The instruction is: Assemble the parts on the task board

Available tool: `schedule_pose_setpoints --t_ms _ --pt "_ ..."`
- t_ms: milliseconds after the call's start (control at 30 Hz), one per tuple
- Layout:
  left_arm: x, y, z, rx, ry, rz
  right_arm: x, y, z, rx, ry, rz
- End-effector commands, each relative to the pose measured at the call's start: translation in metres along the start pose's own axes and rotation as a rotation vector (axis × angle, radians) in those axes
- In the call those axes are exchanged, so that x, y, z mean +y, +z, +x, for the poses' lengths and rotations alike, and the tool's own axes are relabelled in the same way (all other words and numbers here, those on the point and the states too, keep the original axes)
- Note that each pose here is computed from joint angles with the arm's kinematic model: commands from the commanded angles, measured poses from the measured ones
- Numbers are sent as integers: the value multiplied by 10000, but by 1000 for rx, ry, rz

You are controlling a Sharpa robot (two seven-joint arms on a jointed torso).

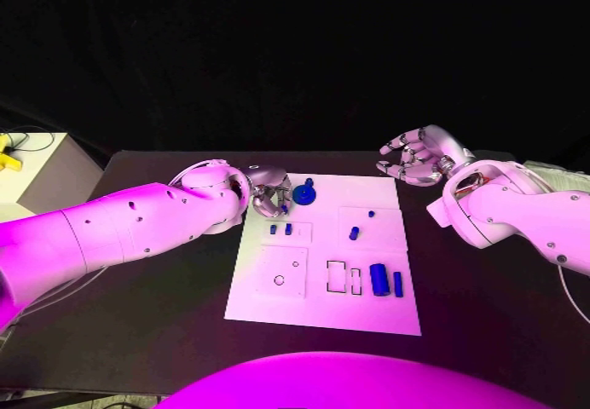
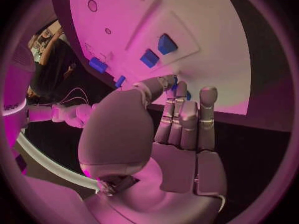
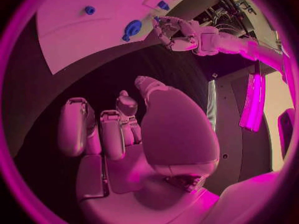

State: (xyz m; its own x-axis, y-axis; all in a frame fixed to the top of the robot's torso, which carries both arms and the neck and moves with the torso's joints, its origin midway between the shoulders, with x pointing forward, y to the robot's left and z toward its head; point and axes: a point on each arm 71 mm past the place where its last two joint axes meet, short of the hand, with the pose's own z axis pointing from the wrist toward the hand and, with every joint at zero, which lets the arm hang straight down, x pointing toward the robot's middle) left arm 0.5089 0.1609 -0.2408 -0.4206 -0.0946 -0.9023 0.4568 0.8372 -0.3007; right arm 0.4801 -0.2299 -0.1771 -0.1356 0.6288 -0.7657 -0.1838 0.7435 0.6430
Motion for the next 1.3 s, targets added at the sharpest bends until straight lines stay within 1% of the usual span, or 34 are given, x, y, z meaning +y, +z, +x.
schedule_pose_setpoints --t_ms 33,200,467,833,1000,1300 --pt "-4 16 10 8 14 -4 15 -1 10 8 -7 -16" --pt "0 42 36 14 18 -9 16 -1 11 8 -9 -17" --pt "-22 68 69 29 23 -5 14 -3 12 10 -10 -16" --pt "-37 52 90 49 21 -1 10 -4 9 9 -11 -15" --pt "-31 47 95 53 21 -5 8 -4 9 9 -11 -14" --pt "-8 37 83 38 24 -16 3 -3 8 8 -11 -13"
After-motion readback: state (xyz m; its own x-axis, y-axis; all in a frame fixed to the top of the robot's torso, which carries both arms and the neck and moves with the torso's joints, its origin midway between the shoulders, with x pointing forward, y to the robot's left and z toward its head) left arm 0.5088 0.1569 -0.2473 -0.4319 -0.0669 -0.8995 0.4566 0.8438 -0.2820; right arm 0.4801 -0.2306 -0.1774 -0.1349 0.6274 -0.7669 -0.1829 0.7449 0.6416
